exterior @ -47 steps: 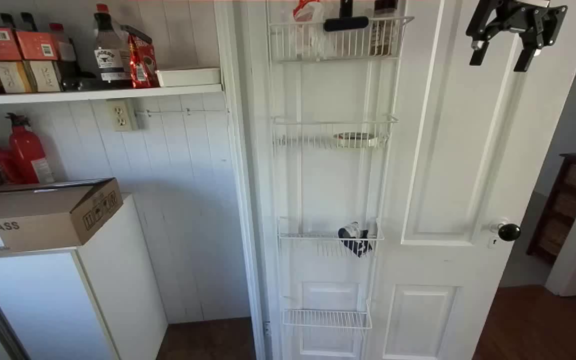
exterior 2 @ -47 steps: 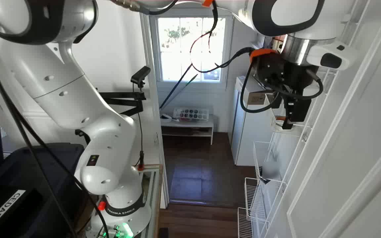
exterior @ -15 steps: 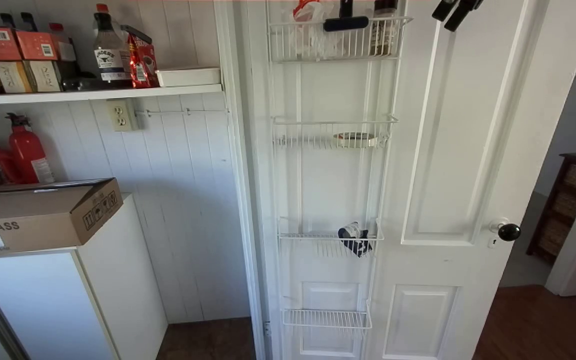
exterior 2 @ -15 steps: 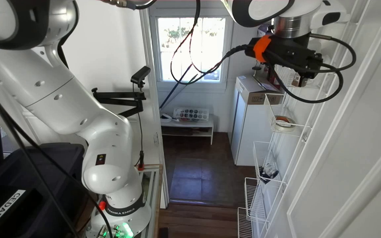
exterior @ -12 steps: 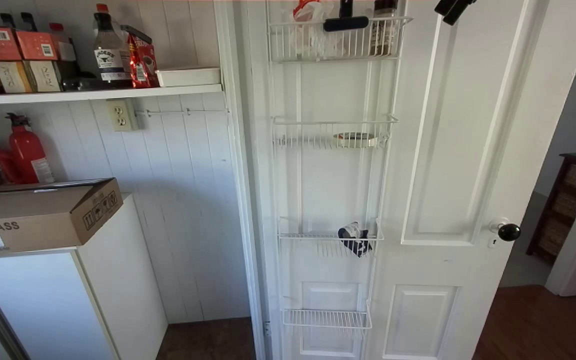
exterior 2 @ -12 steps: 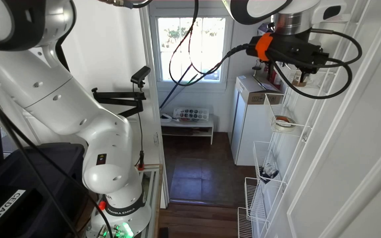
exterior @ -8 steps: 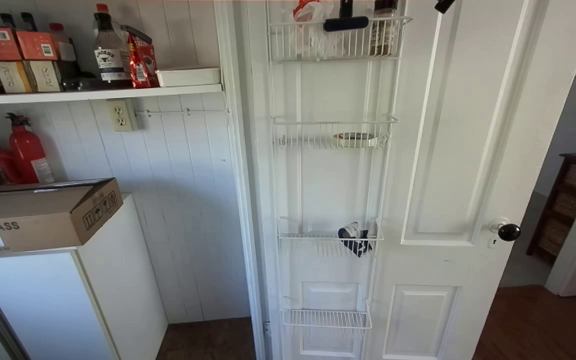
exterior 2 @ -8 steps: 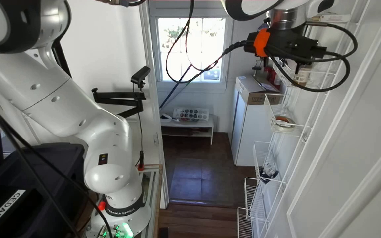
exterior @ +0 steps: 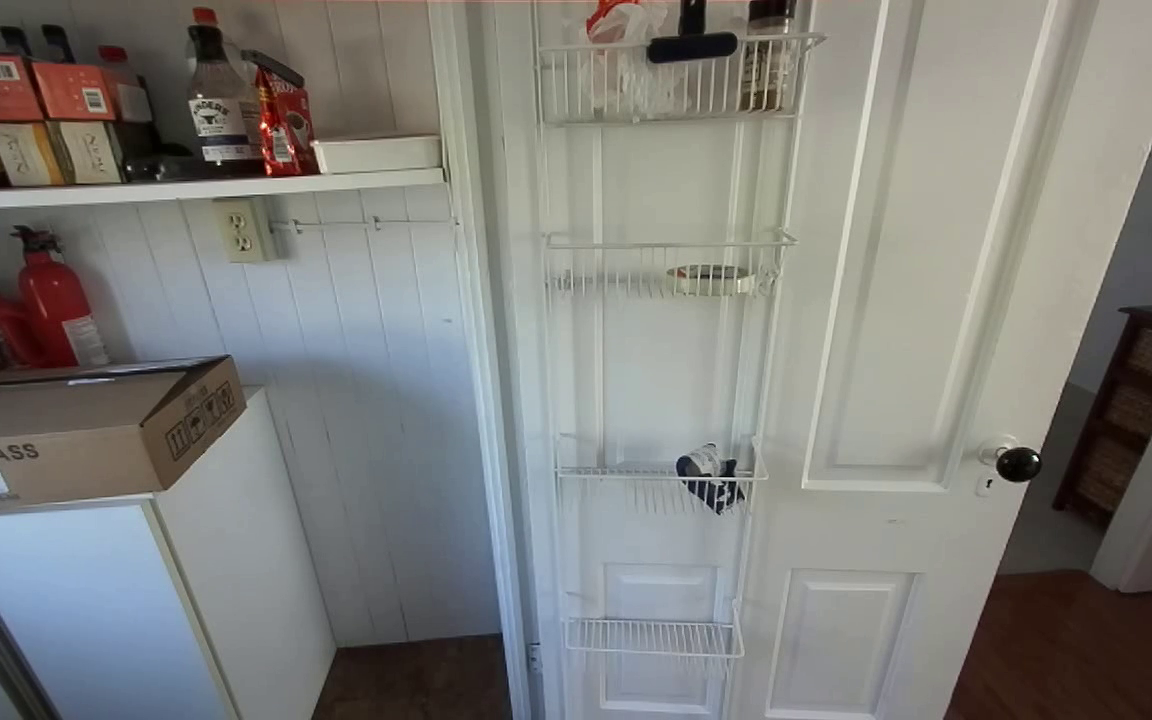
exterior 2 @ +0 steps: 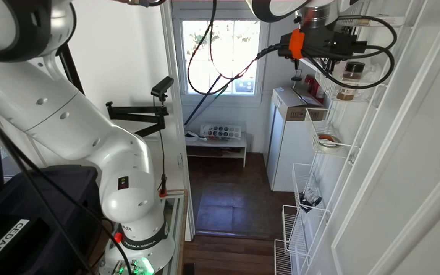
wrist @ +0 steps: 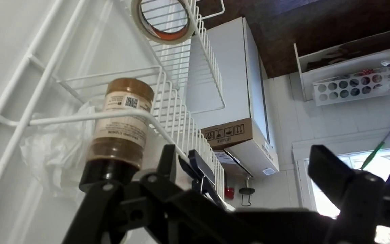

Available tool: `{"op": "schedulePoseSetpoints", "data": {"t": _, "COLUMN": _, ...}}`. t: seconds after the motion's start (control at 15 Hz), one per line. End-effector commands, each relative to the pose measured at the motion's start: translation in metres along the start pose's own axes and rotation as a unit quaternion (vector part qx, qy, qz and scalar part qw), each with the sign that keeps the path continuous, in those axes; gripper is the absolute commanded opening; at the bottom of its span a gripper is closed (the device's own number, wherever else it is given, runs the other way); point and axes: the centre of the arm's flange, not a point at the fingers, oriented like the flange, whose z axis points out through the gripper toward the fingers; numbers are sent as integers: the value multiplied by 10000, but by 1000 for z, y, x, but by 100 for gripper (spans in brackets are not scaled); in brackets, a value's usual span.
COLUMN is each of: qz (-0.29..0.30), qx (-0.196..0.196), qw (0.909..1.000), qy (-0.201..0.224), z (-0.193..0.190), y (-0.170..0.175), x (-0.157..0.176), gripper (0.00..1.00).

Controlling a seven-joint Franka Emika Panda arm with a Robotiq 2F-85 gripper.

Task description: Place the clip on the middle shelf

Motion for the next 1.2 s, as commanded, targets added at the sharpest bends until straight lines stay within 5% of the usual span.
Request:
{"op": "schedulePoseSetpoints", "data": {"t": 0.0, "qz": -414, "qx": 8, "qw": 9987, "qy": 304, "z": 16, "y": -12, "x": 7, "gripper": 100}}
{"op": "schedulePoseSetpoints", "data": {"t": 0.73, "qz": -705, "qx": 24, "qw": 9972, "qy": 247, "z": 45, "y": -15, "x": 18, "gripper": 100}}
{"op": "schedulePoseSetpoints", "data": {"t": 1.13, "qz": -1116, "qx": -581, "qw": 9885, "qy": 834, "z": 50, "y": -14, "x": 31, "gripper": 100}}
